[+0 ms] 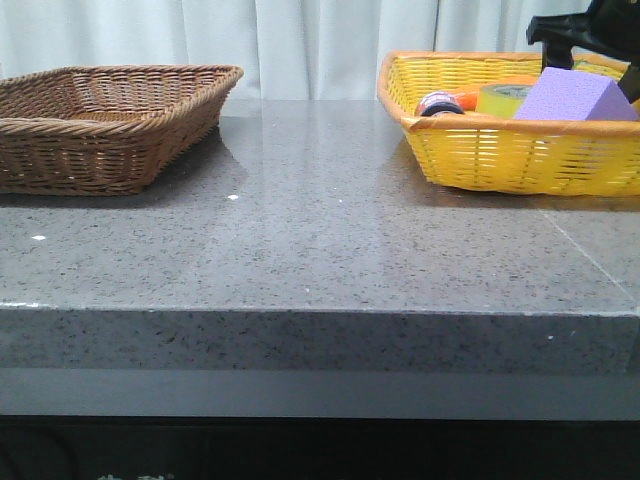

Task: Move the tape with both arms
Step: 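Grasp the clear yellow tape roll in the yellow basket with the right gripper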

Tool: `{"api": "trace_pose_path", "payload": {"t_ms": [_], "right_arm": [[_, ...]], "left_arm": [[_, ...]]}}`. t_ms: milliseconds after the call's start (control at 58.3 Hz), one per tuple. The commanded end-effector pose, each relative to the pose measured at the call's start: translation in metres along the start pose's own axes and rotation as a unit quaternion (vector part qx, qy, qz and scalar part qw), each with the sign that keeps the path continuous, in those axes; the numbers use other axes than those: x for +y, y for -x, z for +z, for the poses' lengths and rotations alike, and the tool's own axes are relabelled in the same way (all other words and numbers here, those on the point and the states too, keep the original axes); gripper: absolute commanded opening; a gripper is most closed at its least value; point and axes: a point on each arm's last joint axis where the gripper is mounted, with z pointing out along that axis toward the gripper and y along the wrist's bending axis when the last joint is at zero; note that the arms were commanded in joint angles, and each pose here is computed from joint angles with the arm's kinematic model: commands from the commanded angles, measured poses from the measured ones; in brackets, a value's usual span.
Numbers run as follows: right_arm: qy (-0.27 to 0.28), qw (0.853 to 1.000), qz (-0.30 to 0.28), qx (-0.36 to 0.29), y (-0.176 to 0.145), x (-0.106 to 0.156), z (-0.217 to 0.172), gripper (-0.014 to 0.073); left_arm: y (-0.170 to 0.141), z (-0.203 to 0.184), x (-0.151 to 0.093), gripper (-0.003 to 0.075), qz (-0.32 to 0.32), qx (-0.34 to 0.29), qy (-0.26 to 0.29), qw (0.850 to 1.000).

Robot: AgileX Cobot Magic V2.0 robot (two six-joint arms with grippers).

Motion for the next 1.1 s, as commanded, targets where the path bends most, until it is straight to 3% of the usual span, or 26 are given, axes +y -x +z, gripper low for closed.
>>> {"api": "trace_pose_path", "payload": {"t_ms": [0, 189, 326, 515, 841, 1081], "right_arm": [[0.012, 0.998, 0.003, -0.068, 0.023, 0.004, -0.036, 0.0462], [0.014, 0.997, 0.006, -0.072, 0.024, 0.004, -0.036, 0.0185], [0.015, 0.997, 0.006, -0.074, 0.024, 0.005, -0.038, 0.0090], [0.019, 0.996, 0.005, -0.089, 0.029, 0.006, -0.054, 0.0076], [0.036, 0.988, -0.004, -0.151, 0.039, 0.019, -0.126, 0.0076], [0.087, 0.981, -0.082, -0.155, 0.023, 0.072, -0.172, 0.0076]], "left_arm": [[0.017, -0.003, -0.001, 0.0386, -0.006, -0.054, -0.002, 0.999], [0.017, -0.003, -0.001, 0.0386, -0.006, -0.054, -0.002, 0.999], [0.017, -0.003, -0.001, 0.0386, -0.006, -0.054, -0.002, 0.999], [0.017, -0.003, -0.001, 0.0386, -0.006, -0.054, -0.002, 0.999], [0.017, -0.003, -0.001, 0.0386, -0.006, -0.054, -0.002, 0.999], [0.017, -0.003, -0.001, 0.0386, -0.006, -0.054, -0.002, 0.999]]}}
